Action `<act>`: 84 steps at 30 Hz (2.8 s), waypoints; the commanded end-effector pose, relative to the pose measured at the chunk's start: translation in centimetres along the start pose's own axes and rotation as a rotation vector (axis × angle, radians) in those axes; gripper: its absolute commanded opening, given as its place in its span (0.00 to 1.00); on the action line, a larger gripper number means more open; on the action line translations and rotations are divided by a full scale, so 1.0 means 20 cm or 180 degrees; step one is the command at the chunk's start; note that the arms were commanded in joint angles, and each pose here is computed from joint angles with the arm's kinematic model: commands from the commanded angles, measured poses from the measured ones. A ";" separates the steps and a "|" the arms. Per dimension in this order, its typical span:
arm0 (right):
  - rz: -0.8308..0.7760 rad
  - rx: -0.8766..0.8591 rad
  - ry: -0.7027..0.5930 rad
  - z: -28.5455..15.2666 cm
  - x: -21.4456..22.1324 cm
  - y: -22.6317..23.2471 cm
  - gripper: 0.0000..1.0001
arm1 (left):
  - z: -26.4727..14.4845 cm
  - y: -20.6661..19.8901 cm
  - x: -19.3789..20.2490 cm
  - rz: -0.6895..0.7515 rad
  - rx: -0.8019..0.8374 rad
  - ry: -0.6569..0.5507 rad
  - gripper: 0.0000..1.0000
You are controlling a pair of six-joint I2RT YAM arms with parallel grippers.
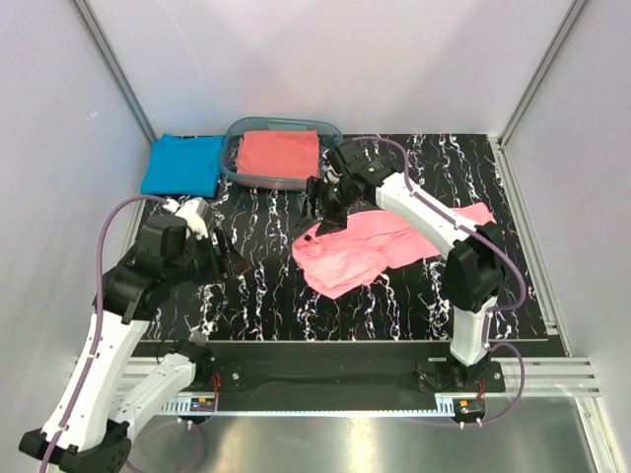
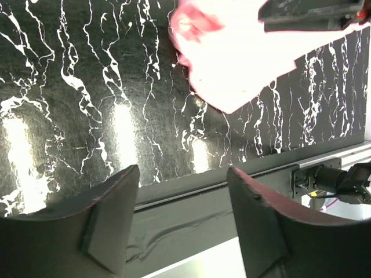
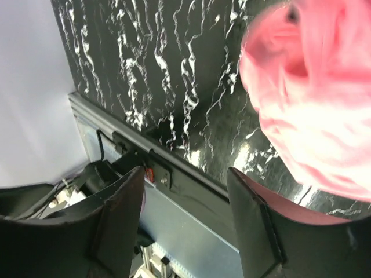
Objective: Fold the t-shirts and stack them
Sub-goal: Flatten the tshirt out
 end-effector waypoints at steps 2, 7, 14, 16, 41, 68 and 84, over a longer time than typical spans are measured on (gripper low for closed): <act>-0.0420 -0.0048 -0.0466 -0.33 0.00 0.08 0.68 | 0.00 0.00 0.01 0.0163 0.0084 -0.0078 0.71; -0.0440 0.0901 -0.0507 -0.35 0.10 -0.26 0.69 | 0.15 -0.02 0.05 0.0105 0.0450 0.0153 0.70; 0.0360 0.0777 -0.0474 -0.37 0.07 -0.66 0.63 | 0.54 -0.20 0.04 0.0182 0.0623 0.0603 0.70; 0.0223 0.0738 -0.0390 -0.34 0.06 -0.70 0.65 | 0.60 -0.22 0.01 0.0187 0.0472 0.0701 0.68; -0.1376 0.1677 0.0182 0.62 0.09 -0.38 0.51 | 0.00 0.06 0.14 -0.0148 -0.0280 -0.0524 0.62; -0.1429 -0.2125 -0.0073 -0.83 0.33 0.86 0.00 | -0.29 0.03 -0.04 0.0037 -0.0207 -0.1411 0.99; 0.1594 -0.0572 -0.1603 -0.95 -0.24 -0.79 0.48 | -0.14 -0.03 0.04 -0.0071 0.0090 -0.0860 0.98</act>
Point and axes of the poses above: each gripper's point midway between its finger pads, its own z axis out along the fingers, its own y axis along the line the jaws close on, x = y × z, the point moved 7 cm from there along -z, back along the fingers, and after that the axes turned 7 degrees about z, right-handed, at the moved point
